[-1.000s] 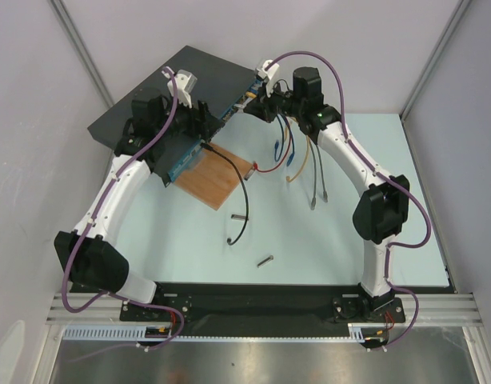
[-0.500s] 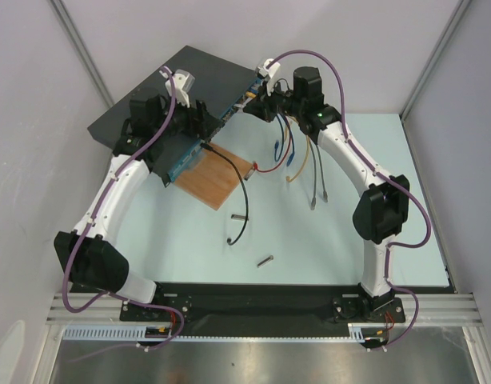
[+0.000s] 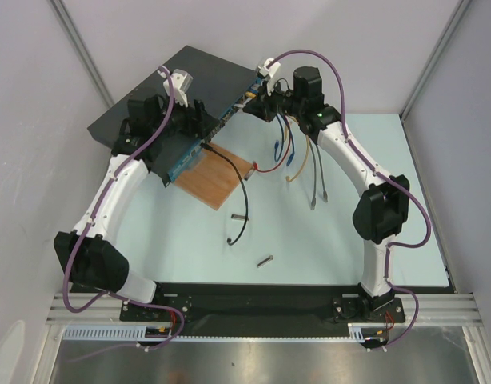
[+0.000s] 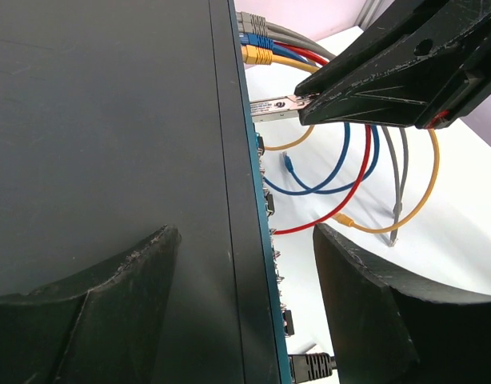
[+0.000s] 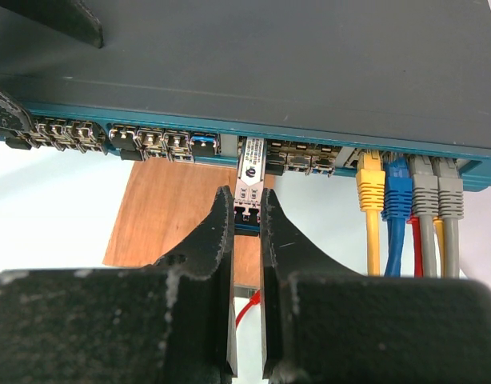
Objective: Insert the plug into the switch port
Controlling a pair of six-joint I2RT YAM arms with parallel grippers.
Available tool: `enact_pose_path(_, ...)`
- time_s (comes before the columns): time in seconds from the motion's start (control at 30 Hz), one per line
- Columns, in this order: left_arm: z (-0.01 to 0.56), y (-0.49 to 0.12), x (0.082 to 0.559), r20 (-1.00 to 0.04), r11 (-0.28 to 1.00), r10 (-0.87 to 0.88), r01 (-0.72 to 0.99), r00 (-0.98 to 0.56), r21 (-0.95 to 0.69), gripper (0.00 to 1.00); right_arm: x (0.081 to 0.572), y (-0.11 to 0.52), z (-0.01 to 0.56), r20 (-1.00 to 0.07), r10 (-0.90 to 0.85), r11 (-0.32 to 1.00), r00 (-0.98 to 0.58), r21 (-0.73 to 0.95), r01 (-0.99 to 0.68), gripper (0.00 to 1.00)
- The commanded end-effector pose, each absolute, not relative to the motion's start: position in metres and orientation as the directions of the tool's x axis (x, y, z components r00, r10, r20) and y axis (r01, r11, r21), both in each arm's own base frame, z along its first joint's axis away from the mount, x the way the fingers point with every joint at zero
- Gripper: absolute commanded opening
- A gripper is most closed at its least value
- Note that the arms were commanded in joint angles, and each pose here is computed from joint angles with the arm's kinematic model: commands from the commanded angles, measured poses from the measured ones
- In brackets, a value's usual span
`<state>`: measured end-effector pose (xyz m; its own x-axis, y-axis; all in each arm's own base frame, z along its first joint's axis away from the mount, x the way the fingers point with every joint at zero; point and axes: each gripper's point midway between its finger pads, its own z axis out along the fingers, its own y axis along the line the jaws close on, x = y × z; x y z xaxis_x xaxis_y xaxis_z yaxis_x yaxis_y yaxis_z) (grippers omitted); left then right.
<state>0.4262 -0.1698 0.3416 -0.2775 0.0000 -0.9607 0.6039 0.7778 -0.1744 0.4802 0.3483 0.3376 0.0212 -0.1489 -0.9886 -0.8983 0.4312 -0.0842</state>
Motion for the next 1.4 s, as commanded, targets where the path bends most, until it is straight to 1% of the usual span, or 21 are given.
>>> enact_pose_path(0.0, 0.338, -0.166, 0.429, -0.961, 0.777, 0.005, 0.606, -0.276, -0.170, 0.74, 0.443, 0.381, 0.391, -0.986, -0.027, 0.291, 0.164, -0.164, -0.943, 0.00)
enact_pose_path(0.63, 0.335, -0.161, 0.433, -0.960, 0.775, 0.003, 0.607, -0.281, -0.176, 0.74, 0.434, 0.386, 0.400, -0.982, 0.005, 0.263, 0.188, -0.180, -0.948, 0.00)
enact_pose_path(1.37, 0.332, -0.153, 0.437, -0.958, 0.770, -0.003, 0.610, -0.288, -0.186, 0.74, 0.423, 0.400, 0.404, -0.978, 0.002, 0.238, 0.208, -0.202, -0.950, 0.00)
